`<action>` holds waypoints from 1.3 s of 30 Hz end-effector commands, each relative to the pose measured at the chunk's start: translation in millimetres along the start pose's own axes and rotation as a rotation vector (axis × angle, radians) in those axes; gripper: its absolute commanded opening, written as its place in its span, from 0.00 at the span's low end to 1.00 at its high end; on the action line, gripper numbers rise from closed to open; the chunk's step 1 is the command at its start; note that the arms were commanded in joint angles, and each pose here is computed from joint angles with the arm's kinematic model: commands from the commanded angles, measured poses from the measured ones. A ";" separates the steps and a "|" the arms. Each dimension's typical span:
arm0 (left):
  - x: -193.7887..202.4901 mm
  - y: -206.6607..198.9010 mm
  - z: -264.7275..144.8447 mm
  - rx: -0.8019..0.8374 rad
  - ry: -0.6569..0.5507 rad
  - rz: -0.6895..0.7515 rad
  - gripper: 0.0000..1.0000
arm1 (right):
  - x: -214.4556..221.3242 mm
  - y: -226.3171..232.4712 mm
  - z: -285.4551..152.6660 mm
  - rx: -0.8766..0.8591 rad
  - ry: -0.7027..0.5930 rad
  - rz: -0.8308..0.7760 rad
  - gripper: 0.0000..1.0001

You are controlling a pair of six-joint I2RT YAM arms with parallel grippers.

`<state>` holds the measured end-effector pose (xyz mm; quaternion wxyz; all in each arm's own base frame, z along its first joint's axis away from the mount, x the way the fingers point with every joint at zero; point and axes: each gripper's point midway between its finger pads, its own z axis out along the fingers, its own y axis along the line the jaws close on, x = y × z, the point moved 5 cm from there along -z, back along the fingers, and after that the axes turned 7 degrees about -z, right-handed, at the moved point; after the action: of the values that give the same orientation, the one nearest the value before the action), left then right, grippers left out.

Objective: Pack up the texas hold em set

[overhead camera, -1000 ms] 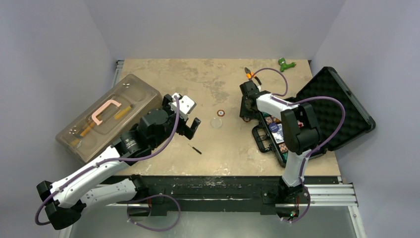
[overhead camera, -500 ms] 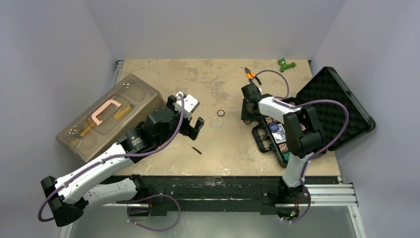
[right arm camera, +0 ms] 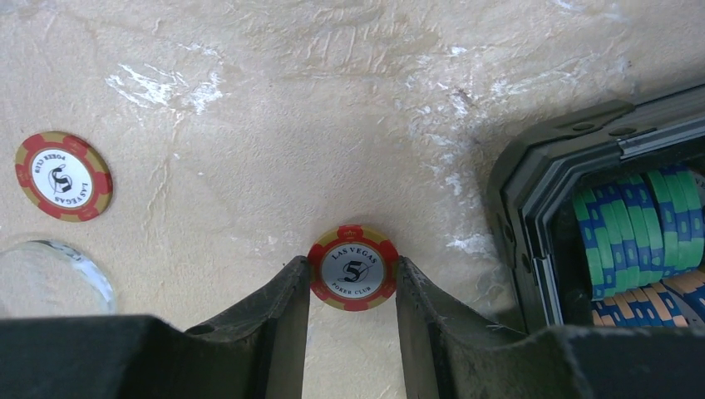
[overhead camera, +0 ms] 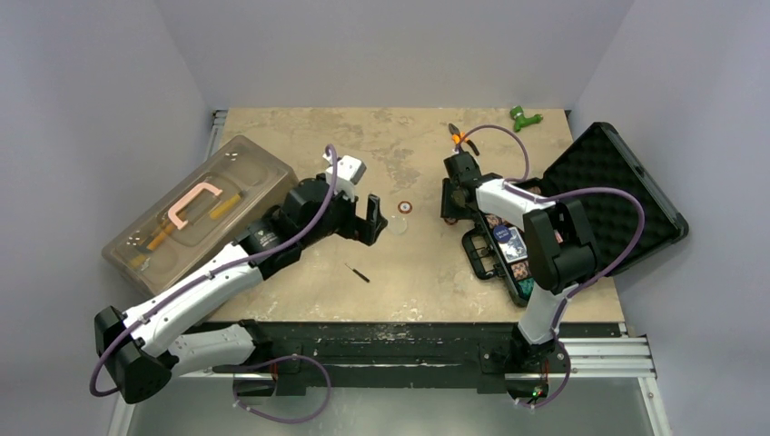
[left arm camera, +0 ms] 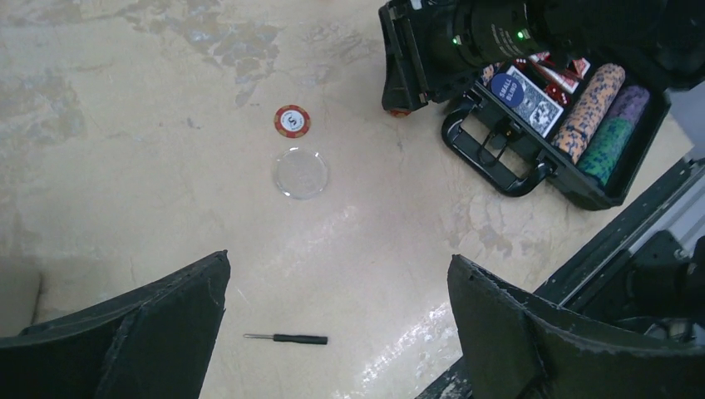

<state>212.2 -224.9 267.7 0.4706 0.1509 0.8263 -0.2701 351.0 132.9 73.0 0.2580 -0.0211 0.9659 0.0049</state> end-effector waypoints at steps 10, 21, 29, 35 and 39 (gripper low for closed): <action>-37.4 10.8 33.8 0.230 0.191 -0.476 0.94 | -20.1 16.3 -17.8 -0.123 -0.114 -0.045 0.34; -60.5 40.4 110.6 0.357 0.376 -0.771 0.80 | -22.7 24.3 -33.6 -0.170 -0.135 -0.074 0.34; -68.6 68.1 161.1 0.414 0.424 -0.871 0.76 | -26.5 30.2 -51.7 -0.202 -0.157 -0.092 0.34; -57.2 75.9 197.0 0.470 0.503 -0.879 0.72 | -31.8 38.2 -64.3 -0.234 -0.177 -0.105 0.34; -43.5 72.3 212.1 0.492 0.556 -0.882 0.72 | -36.0 44.7 -72.1 -0.246 -0.192 -0.115 0.33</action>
<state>419.6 -276.9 189.3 0.0486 -0.0759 0.8304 -0.5498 340.0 166.1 123.3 0.3139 -0.0907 0.9407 0.0909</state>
